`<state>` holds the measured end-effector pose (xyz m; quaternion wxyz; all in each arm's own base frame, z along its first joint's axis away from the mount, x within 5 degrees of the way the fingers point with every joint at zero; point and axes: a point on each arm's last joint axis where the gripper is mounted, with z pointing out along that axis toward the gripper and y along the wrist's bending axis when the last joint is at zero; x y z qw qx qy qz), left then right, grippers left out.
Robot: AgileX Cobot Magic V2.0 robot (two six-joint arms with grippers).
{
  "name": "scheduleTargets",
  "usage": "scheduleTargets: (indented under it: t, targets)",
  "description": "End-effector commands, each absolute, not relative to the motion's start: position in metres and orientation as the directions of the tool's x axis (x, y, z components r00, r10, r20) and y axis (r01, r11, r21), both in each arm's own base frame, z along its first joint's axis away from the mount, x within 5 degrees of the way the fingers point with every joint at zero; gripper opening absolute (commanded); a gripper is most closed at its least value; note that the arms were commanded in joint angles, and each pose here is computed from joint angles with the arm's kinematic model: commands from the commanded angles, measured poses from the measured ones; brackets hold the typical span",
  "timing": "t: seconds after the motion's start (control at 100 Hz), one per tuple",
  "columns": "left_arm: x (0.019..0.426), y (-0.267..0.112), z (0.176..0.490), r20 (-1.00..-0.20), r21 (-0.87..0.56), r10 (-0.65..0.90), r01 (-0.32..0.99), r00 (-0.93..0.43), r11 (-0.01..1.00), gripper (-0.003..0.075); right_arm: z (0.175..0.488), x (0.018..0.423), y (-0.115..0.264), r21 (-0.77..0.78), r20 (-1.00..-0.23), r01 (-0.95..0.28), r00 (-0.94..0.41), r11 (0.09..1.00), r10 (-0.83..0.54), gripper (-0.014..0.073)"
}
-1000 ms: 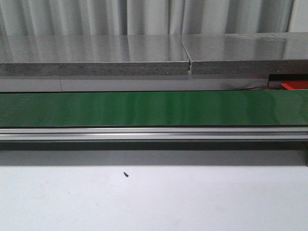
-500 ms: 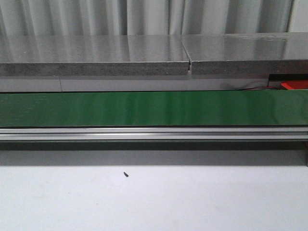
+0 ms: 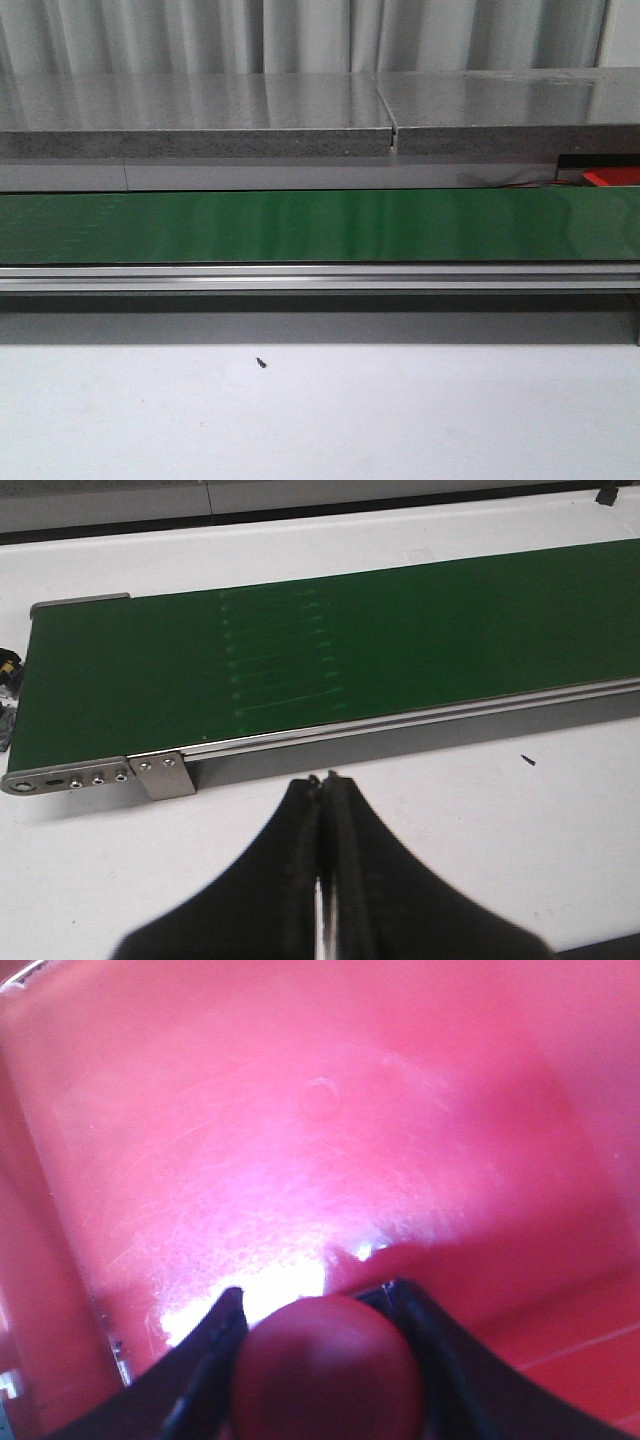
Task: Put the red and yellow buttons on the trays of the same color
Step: 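Carry the red button into the red tray and open the right gripper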
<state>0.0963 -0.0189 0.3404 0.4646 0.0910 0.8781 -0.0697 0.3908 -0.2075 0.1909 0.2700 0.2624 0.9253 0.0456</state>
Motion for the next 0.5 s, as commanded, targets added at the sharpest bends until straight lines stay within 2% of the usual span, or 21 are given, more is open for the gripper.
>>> scheduleTargets:
  t: [0.0,0.04,0.11,0.37,0.49]
  targets:
    - [0.099,-0.020,0.354,-0.874,-0.048,0.069,0.227,-0.482,0.973,-0.0019,0.219,0.391,-0.210,0.231,-0.546,0.454,-0.671,0.860,0.501,0.0435]
    - [0.099,-0.020,0.354,-0.874,-0.048,0.069,0.227,-0.482,0.973,-0.0019,0.219,0.391,-0.210,0.232,-0.545,0.454,-0.672,0.861,0.501,0.0495]
    - [0.099,-0.020,0.354,-0.874,-0.048,0.069,0.227,-0.482,0.973,-0.0019,0.223,0.390,-0.209,0.232,-0.549,0.452,-0.670,0.861,0.499,0.0542]
    - [0.099,-0.020,0.354,-0.874,-0.048,0.069,0.227,-0.482,0.973,-0.0019,0.256,0.380,-0.204,0.218,-0.614,0.435,-0.635,0.874,0.469,0.0540]
    - [0.099,-0.020,0.354,-0.874,-0.048,0.069,0.227,-0.482,0.973,-0.0018,0.273,0.368,-0.198,0.184,-0.671,0.419,-0.607,0.889,0.425,0.0538]
